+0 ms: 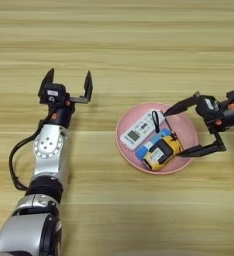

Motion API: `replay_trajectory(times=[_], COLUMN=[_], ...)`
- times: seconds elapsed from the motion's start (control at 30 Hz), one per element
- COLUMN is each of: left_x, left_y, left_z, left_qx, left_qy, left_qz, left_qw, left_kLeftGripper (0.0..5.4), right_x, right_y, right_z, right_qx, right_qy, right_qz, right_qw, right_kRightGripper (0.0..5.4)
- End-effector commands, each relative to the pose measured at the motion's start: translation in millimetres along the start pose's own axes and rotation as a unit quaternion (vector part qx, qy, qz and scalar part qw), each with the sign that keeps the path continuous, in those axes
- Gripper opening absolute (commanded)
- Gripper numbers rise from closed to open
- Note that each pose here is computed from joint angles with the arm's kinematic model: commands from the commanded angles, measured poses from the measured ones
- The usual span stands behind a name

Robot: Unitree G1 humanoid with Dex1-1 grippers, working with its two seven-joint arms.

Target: Move the objects on the table

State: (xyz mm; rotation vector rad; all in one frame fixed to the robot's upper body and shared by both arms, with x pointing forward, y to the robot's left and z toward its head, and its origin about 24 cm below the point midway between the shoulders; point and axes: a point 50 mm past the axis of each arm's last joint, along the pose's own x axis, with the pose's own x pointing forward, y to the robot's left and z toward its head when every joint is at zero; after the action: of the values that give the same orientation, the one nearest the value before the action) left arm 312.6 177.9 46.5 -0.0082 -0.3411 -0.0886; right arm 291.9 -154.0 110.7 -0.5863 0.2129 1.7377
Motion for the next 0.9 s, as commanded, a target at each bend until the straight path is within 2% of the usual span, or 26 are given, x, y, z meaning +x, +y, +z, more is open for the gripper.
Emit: replay_trajectory(times=[0.03,0.17,0.47,0.67,0.87,0.9], left_x=[-0.2,-0.2,0.1,-0.1,-0.2,-0.3], left_y=[-0.4,-0.9,0.6,1.0,0.8,0.5], left_z=[-0.2,0.1,0.8,0.6,0.7,0.5], left_qx=[0.002,0.001,-0.003,-0.008,-0.009,-0.009], left_qy=[0.001,0.001,0.0,0.001,0.0,0.001], left_qz=[-0.003,-0.004,-0.007,-0.009,-0.009,-0.009], left_qw=[1.0,1.0,1.0,0.9999,0.9999,0.9999], left_kLeftGripper=[5.38,5.38,5.4,5.4,5.4,5.4], right_x=[10.5,18.1,27.5,25.8,25.7,25.6], right_y=[-2,-4,-5,-2,-2,-2], right_z=[-1.4,-5.9,-15.6,-20.4,-17.3,-17.3], right_qx=[-0.019,-0.027,-0.047,-0.045,-0.047,-0.046], right_qy=[0.019,0.021,0.042,0.056,0.046,0.045], right_qz=[0.021,0.015,0.016,0.032,0.035,0.037], right_qw=[0.999,0.999,0.998,0.997,0.997,0.997], right_kRightGripper=[5.4,5.4,4.24,3.39,2.51,2.5])
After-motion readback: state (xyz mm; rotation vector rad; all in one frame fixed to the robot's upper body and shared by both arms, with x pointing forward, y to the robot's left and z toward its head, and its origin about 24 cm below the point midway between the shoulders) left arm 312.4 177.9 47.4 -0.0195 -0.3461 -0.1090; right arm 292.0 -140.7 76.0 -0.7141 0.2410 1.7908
